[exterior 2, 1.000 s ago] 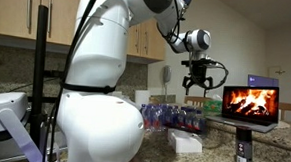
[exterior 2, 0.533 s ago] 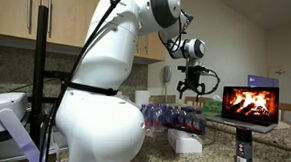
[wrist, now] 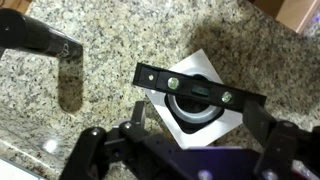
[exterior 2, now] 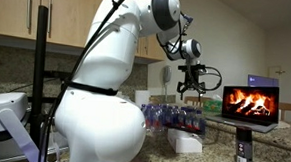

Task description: Put the bottle on the can, then pick the black object and put it on the can, then pick the clear tape and put it on the counter

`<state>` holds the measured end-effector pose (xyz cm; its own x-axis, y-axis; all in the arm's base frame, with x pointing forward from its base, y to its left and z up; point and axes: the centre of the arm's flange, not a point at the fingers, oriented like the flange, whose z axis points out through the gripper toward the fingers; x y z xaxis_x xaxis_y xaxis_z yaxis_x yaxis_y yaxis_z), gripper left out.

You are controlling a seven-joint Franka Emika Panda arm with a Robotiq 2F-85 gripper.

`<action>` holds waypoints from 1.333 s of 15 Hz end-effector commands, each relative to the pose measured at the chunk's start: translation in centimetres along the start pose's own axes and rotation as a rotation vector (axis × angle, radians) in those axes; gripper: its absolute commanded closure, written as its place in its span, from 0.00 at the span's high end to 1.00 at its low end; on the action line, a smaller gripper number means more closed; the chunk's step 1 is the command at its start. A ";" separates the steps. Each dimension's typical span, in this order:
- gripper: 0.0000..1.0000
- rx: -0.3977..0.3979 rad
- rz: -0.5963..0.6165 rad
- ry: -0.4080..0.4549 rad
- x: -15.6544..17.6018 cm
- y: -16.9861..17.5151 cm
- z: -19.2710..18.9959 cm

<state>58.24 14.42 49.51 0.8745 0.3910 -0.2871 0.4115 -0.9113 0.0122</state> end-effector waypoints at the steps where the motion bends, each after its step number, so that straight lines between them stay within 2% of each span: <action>1: 1.00 -0.003 -0.007 -0.006 0.1 -0.1 0.2; 6: 1.00 -0.003 -0.006 -0.006 0.1 -0.1 0.2; 7: 1.00 -0.102 -0.109 -0.053 0.8 -0.5 0.2; 10: 1.00 -0.210 -0.183 -0.088 0.1 -0.5 0.9; 16: 1.00 -0.378 -0.421 -0.114 -1.7 -2.4 3.6; 20: 1.00 -0.466 -0.571 -0.058 -2.7 -5.6 6.9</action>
<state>55.93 17.55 45.32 0.5659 0.7007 -0.4343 0.8195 -0.5355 0.2039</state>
